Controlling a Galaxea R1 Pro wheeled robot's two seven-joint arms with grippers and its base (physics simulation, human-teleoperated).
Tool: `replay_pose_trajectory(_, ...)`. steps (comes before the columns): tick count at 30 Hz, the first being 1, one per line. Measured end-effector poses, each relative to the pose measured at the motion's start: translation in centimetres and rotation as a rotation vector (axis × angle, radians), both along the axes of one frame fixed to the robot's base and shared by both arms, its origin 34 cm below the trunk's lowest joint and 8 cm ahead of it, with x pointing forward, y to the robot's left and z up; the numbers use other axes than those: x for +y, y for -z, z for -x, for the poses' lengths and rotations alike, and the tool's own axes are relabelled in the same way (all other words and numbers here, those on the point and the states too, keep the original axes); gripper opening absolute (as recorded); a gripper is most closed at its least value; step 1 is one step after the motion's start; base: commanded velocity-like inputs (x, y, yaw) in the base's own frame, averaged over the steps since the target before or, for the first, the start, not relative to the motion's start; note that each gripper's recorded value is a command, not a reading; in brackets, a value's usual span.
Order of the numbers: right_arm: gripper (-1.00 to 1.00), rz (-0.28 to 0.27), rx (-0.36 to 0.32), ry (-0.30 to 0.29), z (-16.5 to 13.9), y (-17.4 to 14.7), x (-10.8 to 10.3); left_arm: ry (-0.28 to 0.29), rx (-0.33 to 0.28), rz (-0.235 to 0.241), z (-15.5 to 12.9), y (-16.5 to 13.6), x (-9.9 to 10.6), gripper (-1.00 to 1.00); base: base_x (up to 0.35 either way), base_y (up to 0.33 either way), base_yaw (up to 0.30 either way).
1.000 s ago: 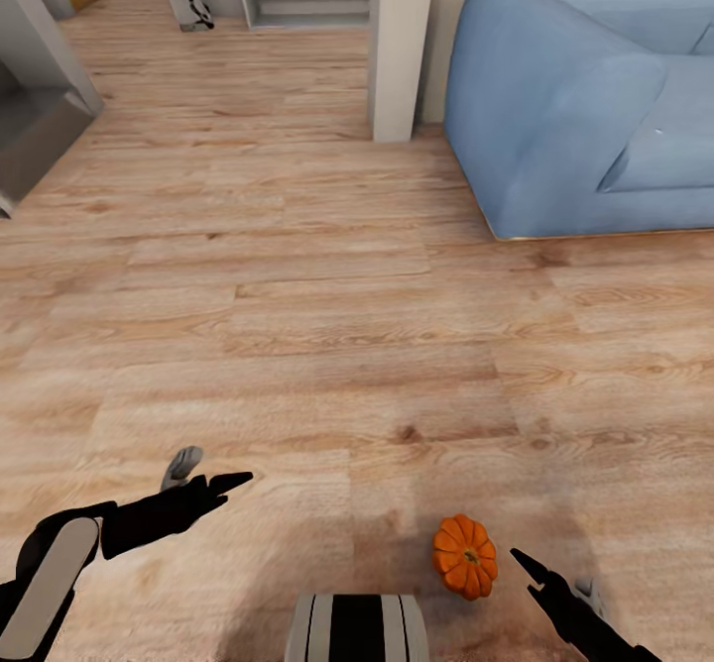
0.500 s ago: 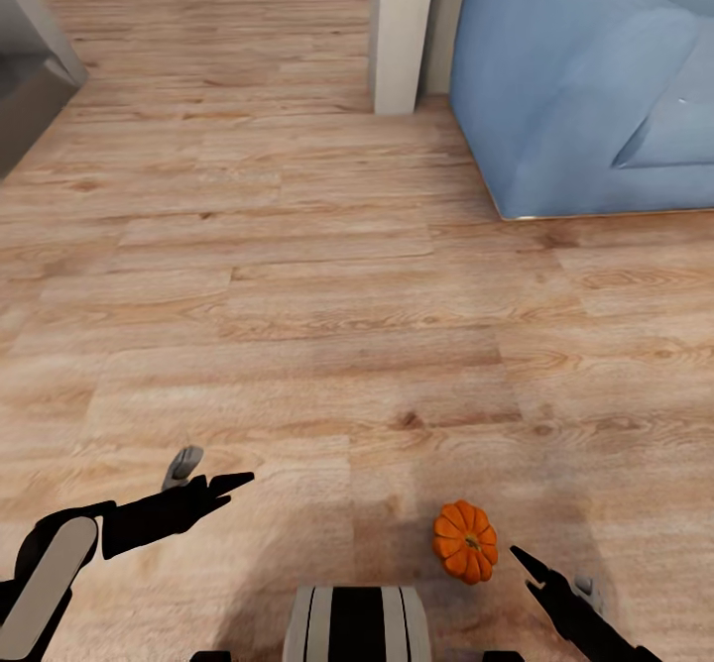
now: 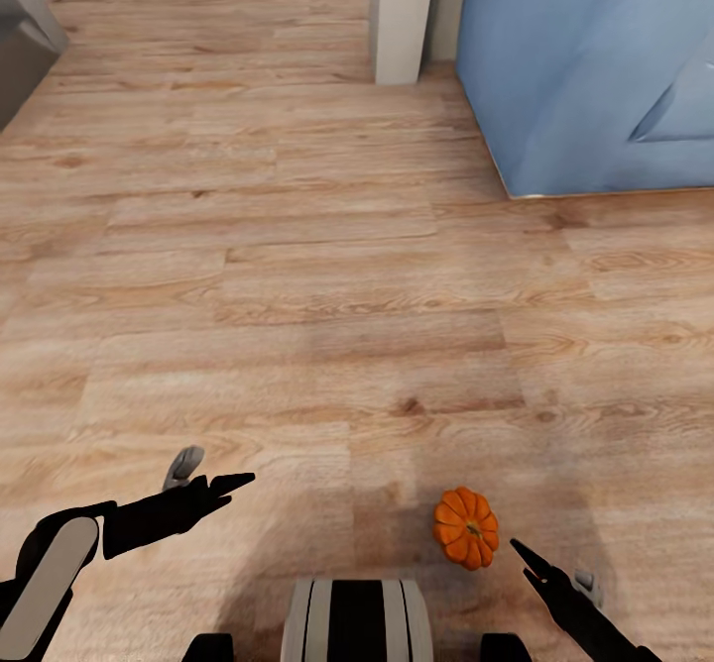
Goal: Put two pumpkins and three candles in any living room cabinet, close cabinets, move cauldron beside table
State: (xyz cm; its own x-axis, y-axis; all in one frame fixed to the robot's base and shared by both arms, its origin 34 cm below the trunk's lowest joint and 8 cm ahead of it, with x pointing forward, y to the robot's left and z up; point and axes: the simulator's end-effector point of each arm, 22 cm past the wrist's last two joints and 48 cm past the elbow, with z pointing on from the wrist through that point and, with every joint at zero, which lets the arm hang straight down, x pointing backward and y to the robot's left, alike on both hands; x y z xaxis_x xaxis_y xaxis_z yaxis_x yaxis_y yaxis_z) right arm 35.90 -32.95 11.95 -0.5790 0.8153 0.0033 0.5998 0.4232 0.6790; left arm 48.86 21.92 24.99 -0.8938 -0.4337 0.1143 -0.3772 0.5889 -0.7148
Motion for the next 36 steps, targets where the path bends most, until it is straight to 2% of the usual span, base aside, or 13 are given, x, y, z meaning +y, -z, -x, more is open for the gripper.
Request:
replay_pose_trajectory(9, 1.00, 0.002, 0.035, -0.004, 1.4, 1.1, 0.0, 0.000, 0.037, 0.000, 0.9, 1.6, 0.0, 1.00, 0.000, 0.000, 0.000)
replay_pose_trajectory(18, 1.00, -0.012, 0.080, -0.050, 3.4, 2.2, 1.3, 0.000, 0.073, 0.000, 1.9, 3.1, 0.0, 1.00, 0.000, 0.000, 0.000)
replay_pose_trajectory(24, 1.00, -0.007, 0.101, -0.056, 4.4, 2.9, 1.3, 0.000, 0.098, -0.001, 2.6, 4.1, 0.0, 1.00, 0.000, 0.000, 0.000)
replay_pose_trajectory(36, 1.00, -0.006, 0.099, -0.057, 4.4, 2.9, 1.3, -0.004, 0.092, 0.009, 2.5, 3.9, -0.1, 1.00, 0.055, 0.000, 0.000)
